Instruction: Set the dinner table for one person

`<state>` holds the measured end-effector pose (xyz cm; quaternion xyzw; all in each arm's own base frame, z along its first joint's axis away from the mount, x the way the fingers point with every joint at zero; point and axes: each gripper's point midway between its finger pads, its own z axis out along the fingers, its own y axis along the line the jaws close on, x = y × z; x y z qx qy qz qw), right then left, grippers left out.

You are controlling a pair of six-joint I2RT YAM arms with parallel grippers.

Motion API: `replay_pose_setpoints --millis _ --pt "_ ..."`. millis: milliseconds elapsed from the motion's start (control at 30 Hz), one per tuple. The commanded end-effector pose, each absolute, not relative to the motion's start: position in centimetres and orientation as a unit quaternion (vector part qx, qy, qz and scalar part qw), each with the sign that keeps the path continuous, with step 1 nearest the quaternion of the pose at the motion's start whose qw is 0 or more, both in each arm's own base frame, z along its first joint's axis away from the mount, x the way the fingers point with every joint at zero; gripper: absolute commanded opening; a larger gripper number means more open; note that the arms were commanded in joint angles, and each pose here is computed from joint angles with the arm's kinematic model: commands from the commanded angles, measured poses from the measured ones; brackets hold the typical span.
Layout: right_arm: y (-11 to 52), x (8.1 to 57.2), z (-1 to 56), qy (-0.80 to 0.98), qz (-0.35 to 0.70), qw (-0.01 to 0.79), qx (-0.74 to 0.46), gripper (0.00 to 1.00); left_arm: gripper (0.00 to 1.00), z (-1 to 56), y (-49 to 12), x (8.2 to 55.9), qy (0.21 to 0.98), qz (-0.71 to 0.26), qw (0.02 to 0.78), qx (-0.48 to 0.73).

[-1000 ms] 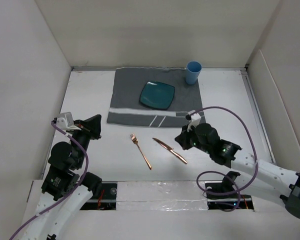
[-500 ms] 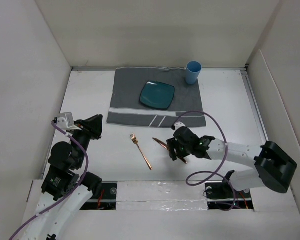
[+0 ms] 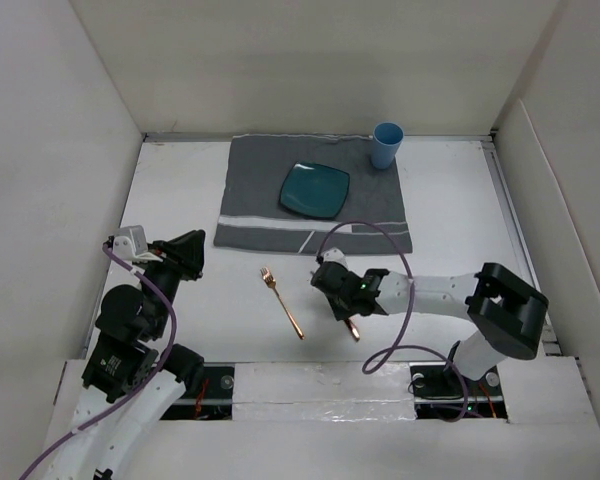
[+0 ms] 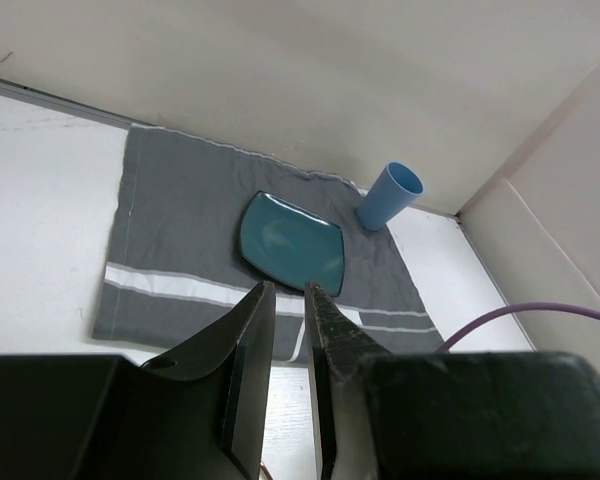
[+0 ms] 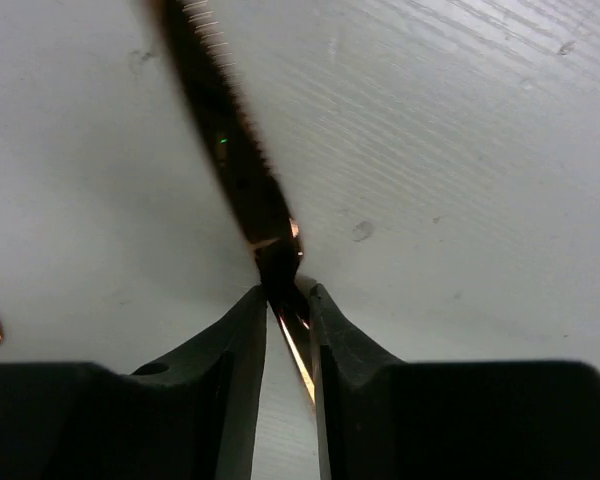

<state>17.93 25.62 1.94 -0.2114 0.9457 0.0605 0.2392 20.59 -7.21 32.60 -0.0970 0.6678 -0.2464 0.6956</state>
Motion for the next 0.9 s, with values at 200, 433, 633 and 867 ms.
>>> replay_pose_setpoints --millis 200,433,633,867 --pt "30.4 15.8 0.1 0.958 0.084 0.222 -0.158 0.20 0.16 34.3 -7.1 20.0 0.646 -0.257 0.713 -0.089" --pt "29.3 16.8 -0.2 0.957 0.051 0.253 -0.134 0.36 0.16 34.4 -6.9 20.0 0.644 -0.255 0.715 -0.092" --pt "28.4 16.6 -1.6 0.955 0.018 0.248 -0.160 0.38 0.16 34.4 -6.9 20.0 0.645 -0.254 0.715 -0.095" --pt "26.9 15.4 -2.8 0.957 -0.018 0.235 -0.171 0.25 0.16 34.3 -6.9 20.2 0.648 -0.252 0.712 -0.095"
